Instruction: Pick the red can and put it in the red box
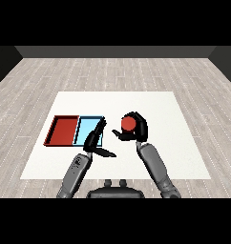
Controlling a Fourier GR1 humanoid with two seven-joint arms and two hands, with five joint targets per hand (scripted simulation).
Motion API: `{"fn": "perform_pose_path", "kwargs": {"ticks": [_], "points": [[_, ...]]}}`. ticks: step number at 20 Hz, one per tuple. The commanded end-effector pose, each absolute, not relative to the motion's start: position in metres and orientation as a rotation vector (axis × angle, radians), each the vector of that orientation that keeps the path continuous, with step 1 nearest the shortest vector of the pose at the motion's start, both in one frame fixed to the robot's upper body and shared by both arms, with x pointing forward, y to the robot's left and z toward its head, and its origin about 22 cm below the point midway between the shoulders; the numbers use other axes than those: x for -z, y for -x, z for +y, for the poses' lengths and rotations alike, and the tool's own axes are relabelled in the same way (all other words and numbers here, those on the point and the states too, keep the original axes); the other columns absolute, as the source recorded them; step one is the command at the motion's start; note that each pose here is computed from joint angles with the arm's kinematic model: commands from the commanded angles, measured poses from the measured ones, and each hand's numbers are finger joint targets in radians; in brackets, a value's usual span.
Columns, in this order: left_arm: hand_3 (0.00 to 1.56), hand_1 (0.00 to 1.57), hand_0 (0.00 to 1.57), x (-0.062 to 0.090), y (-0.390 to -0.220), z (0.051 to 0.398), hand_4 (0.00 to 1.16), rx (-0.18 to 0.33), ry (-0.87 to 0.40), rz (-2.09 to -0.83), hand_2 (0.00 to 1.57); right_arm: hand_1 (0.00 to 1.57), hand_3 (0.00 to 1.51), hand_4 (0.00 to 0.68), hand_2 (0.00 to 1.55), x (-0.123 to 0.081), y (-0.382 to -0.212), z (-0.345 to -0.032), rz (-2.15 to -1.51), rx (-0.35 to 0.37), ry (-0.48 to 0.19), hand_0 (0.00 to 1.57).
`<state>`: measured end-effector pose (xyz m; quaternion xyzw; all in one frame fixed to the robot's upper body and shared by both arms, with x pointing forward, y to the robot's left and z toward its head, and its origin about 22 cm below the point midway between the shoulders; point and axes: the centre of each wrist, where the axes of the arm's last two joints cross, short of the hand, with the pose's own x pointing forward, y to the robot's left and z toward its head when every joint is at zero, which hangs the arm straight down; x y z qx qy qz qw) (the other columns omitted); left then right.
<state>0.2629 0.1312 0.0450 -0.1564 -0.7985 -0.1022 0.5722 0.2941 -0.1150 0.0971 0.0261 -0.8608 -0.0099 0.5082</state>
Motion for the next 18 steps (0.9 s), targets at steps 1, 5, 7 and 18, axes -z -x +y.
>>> {"fn": "perform_pose_path", "kwargs": {"ticks": [1, 5, 7, 18], "points": [[0.00, 0.00, 0.00, -0.048, -0.265, 0.105, 0.00, 0.285, 0.363, -1.841, 0.00, 1.57, 1.43, 0.650, 1.48, -0.111, -0.294, -0.110, -2.079, 0.024, -0.066, 1.57], [0.00, 0.00, 0.00, -0.022, -0.251, 0.097, 0.00, 0.268, 0.413, -1.776, 0.00, 1.57, 1.41, 0.650, 1.48, -0.118, -0.282, -0.115, -2.092, 0.010, -0.077, 1.57], [0.00, 0.00, 0.00, -0.013, -0.262, 0.087, 0.00, 0.254, 0.411, -1.773, 0.00, 1.57, 1.41, 0.648, 1.48, -0.102, -0.286, -0.102, -2.077, 0.010, -0.071, 1.57], [0.00, 0.00, 0.00, -0.021, -0.257, 0.084, 0.00, 0.270, 0.480, -1.712, 0.00, 1.57, 1.41, 0.633, 1.47, -0.110, -0.298, -0.095, -2.100, -0.014, -0.144, 1.57]]}}
